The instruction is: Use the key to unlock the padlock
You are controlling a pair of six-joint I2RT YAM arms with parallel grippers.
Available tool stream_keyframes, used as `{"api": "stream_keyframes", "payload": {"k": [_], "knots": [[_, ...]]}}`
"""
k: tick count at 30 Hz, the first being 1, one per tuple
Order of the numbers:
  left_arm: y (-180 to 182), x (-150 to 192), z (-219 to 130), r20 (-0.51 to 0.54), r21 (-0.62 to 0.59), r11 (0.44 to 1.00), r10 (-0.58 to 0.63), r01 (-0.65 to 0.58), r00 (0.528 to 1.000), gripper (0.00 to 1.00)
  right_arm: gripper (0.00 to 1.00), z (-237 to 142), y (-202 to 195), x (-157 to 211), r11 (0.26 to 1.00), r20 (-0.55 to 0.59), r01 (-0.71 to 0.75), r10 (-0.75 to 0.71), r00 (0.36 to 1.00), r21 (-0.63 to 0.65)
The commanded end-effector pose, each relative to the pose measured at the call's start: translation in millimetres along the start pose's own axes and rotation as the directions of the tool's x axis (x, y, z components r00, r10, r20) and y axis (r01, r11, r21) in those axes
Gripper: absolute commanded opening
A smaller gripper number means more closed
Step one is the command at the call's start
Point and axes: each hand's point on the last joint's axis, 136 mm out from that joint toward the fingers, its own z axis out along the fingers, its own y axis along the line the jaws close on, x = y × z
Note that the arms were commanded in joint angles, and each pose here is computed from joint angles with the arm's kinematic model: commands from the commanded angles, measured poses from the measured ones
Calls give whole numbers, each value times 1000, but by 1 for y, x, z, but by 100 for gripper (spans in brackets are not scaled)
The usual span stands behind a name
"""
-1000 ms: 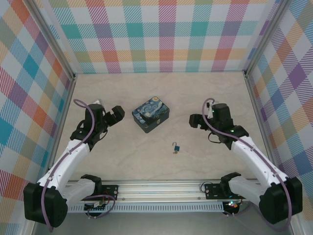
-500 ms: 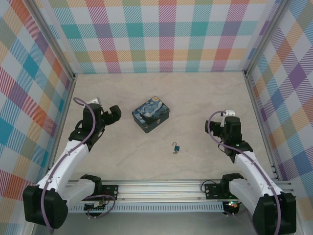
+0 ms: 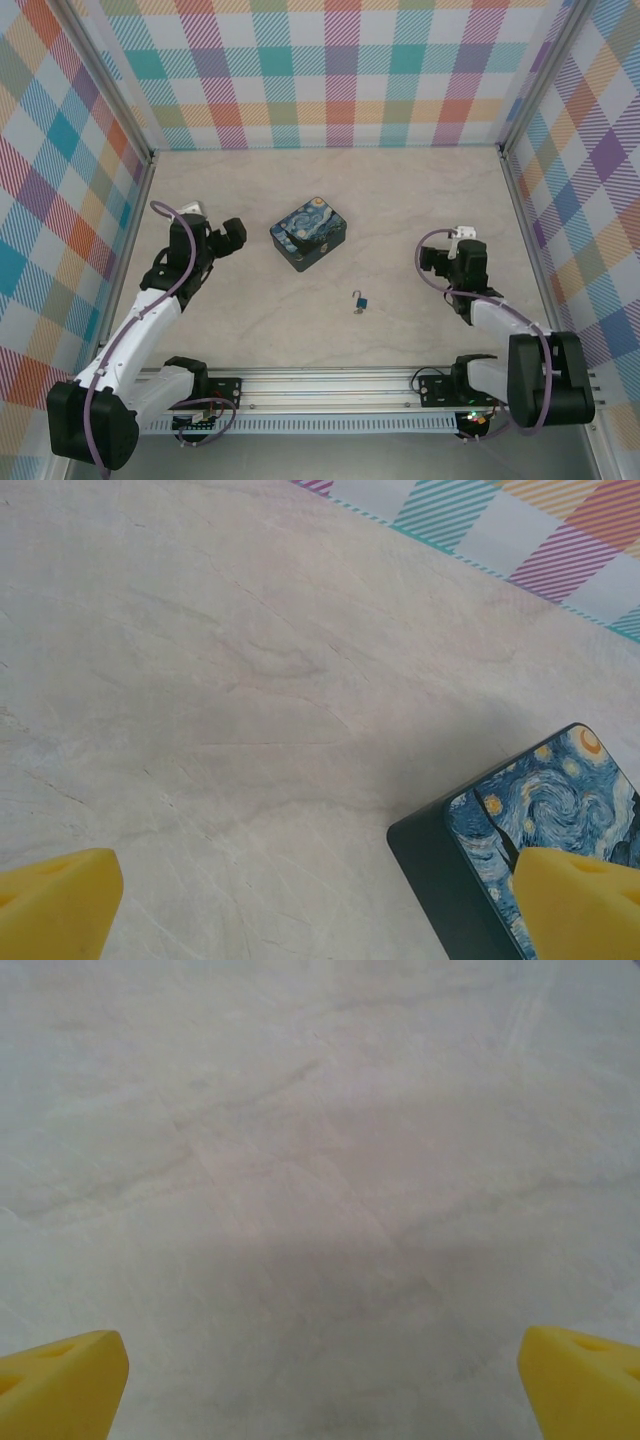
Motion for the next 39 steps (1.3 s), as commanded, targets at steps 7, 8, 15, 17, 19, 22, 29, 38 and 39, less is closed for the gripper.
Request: {"api": "stream_keyframes", "payload": {"k": [7,8,15,17,19,22,29,38,39], "knots": [[12,5,2,-6,-43,999,19,-20,1000,100,100,10,26,-44,985,209,82,-49,977,-150],[12,5,2,-8,-45,999,22,-22,1000,100,100,11,26,-41,985,219,71,-36,975,-156],[17,9,9,-28,-73,996,50,-52,998,100,100,38,30,-26,981,168,74,-43,985,-181],[20,11,11,-29,-85,995,56,-58,998,100,100,46,15,-26,987,106,-2,20,994,-161],[23,12,13,-23,-100,993,65,-67,998,100,100,45,14,-26,985,115,-7,27,993,-171],[34,15,17,-3,-145,985,89,-89,996,100,100,45,14,-27,985,116,-6,26,993,-170],[57,24,26,6,-244,950,203,-195,979,100,100,45,14,-27,985,118,-6,26,993,-170],[70,49,41,-3,-251,923,302,-293,953,100,100,45,14,-27,985,118,-6,26,993,-170],[71,53,43,-13,-248,919,312,-305,950,100,100,45,15,-27,985,118,-6,26,993,-170]]}}
